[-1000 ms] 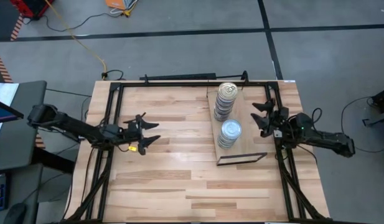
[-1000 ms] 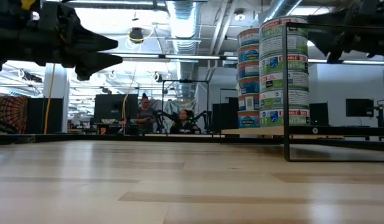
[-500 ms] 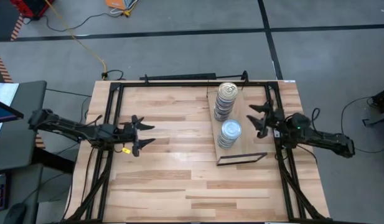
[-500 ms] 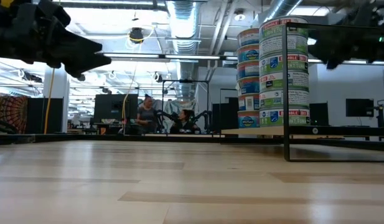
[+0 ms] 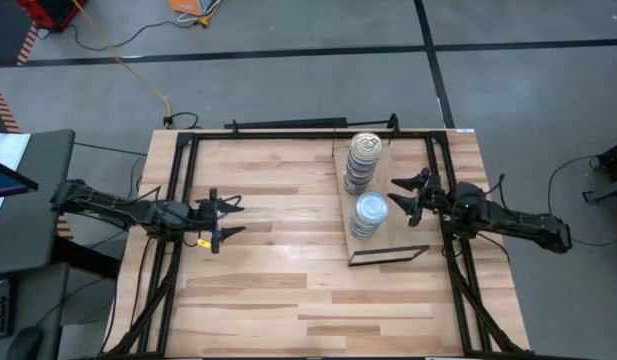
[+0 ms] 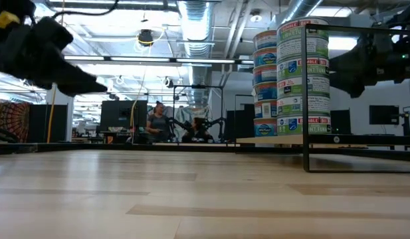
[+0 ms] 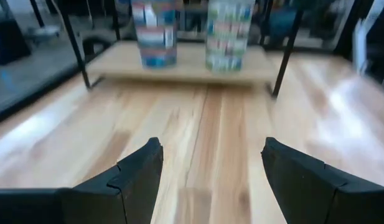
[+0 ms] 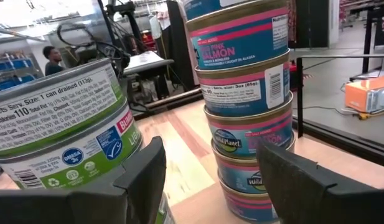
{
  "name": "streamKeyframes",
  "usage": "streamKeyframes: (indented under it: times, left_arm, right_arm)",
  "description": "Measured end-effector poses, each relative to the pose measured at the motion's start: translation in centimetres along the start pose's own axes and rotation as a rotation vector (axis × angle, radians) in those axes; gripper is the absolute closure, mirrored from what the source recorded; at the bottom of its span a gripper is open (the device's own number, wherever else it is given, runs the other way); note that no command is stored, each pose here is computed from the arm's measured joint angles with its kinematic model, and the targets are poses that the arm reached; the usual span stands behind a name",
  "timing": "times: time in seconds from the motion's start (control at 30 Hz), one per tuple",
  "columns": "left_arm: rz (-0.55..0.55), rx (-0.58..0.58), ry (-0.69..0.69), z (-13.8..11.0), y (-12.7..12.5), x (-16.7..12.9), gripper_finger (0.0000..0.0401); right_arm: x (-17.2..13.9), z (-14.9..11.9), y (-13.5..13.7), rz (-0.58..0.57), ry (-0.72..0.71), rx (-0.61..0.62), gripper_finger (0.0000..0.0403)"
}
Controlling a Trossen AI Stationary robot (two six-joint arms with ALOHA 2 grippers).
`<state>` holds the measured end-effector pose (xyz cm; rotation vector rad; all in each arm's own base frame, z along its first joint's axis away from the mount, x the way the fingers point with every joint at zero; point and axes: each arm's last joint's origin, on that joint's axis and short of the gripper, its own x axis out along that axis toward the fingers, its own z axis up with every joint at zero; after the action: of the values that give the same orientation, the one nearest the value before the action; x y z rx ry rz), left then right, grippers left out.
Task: Stack canned seafood by type on shelf
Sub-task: Return to Home Position
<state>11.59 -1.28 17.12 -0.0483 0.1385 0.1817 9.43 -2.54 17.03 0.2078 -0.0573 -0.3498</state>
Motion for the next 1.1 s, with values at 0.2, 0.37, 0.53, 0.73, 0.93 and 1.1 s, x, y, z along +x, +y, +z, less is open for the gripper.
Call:
streamKeyframes:
  times: [0.2,0.37,0.53,0.73,0.93,1.1]
  left_arm:
    - [0.013,0.054,0.153,-1.4,0.2,-0.1,0.0137]
    - [0.023,-0.091,0.182,-1.7,0.2,-0.1,0.0137]
    - [0.028,-0.160,0.174,-1.6,0.2,-0.1,0.0138]
    - [0.022,-0.101,0.171,-1.6,0.2,-0.1,0.0137]
    - [0.019,-0.061,0.172,-1.7,0.2,-0.1,0.0137]
    - [0.019,-0.064,0.173,-1.7,0.2,-0.1,0.0137]
  right_arm:
    - [0.0,0.0,0.0,-0.001,0.004,-0.001,0.0127]
    - [0.0,-0.1,0.0,-0.001,0.006,-0.001,0.0127]
    - [0.0,-0.1,0.0,-0.002,0.008,-0.001,0.0127]
    - [0.0,-0.1,0.0,-0.002,0.009,-0.001,0.0127]
    - [0.0,-0.1,0.0,-0.002,0.010,-0.002,0.0127]
    - [0.0,-0.1,0.0,-0.002,0.010,-0.002,0.0127]
